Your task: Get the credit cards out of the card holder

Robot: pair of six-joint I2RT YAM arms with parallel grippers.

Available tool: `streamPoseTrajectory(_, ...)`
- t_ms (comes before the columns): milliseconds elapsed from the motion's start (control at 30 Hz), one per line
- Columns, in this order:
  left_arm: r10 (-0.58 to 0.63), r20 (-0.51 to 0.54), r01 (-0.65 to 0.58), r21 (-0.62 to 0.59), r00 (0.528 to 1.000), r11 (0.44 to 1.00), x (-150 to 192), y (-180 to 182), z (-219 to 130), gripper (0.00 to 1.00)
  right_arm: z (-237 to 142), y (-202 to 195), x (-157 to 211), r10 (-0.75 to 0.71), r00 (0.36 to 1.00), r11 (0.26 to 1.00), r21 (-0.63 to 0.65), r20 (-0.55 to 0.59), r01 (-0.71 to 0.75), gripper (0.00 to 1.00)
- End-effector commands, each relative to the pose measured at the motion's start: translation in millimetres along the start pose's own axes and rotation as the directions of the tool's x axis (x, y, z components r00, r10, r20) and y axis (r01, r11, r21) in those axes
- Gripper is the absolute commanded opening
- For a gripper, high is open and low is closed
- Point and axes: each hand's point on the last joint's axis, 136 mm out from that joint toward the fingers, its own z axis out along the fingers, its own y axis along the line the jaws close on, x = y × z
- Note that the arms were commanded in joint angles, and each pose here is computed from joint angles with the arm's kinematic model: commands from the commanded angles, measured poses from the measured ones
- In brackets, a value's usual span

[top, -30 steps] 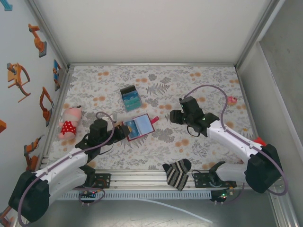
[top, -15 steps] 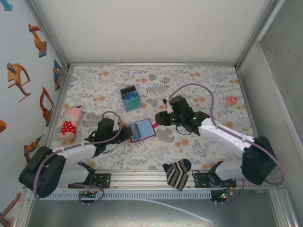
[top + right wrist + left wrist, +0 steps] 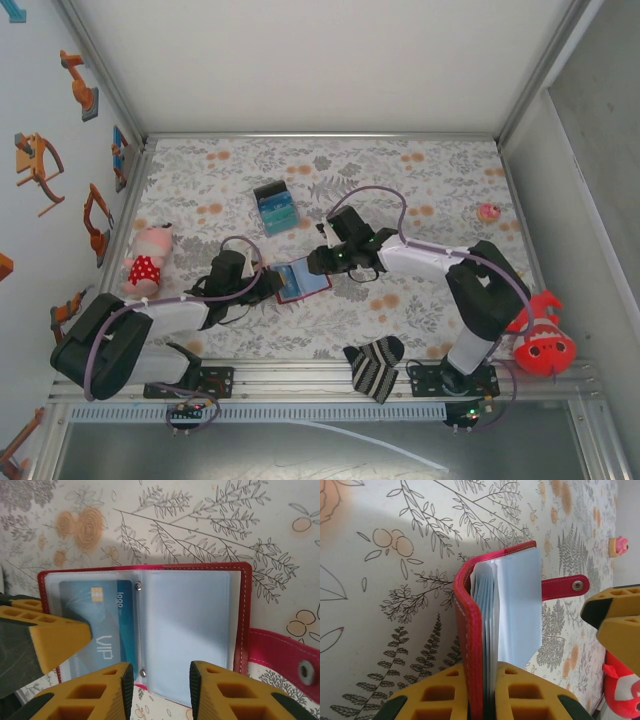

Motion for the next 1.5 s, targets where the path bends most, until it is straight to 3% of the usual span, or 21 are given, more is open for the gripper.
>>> streamPoseTrajectory(0,0.036,0.012,-0.036,-0.001,0.999,0.999,-7.3,-2.9,0.1,0.19,8.6,-1.2,-2.2,0.024,0.999,1.000,0.006,-0.021,-0.024,0.32)
streamPoseTrajectory(200,0.103,0.027,-0.099,-0.103,0.994,0.990,-17.5,4.6,-6.6,0.47,24.5,-21.0,4.1,0.084,0.995,0.996,0.030,-0.059,-0.082,0.28)
streamPoseTrajectory(433,0.170,0.088,-0.132,-0.331,0.981,0.934,-31.2,27.0,-37.2,0.54,23.5,-33.0,3.9,0.126,0.991,0.992,0.031,-0.050,-0.124,0.25)
streamPoseTrajectory(567,0.252,0.125,-0.169,-0.458,0.960,0.873,-35.3,25.9,-57.9,0.55,13.7,-26.2,-4.6,0.114,0.993,0.993,0.012,-0.011,-0.114,0.25)
streamPoseTrajectory(867,0.263,0.159,-0.172,-0.435,0.951,0.884,-25.6,15.6,-40.3,0.49,-2.4,-1.3,-23.9,0.122,0.990,0.989,-0.095,0.070,-0.115,0.27)
streamPoseTrajectory(1100,0.247,0.121,-0.184,-0.382,0.961,0.906,-19.7,10.8,-7.7,0.40,4.4,9.4,-21.0,0.159,0.987,0.973,-0.174,0.031,-0.151,0.27)
streamPoseTrajectory(1467,0.318,0.070,-0.252,-0.459,0.946,0.852,-30.1,14.6,6.8,0.28,22.0,6.8,-6.0,0.248,0.968,0.944,-0.214,-0.046,-0.252,0.29)
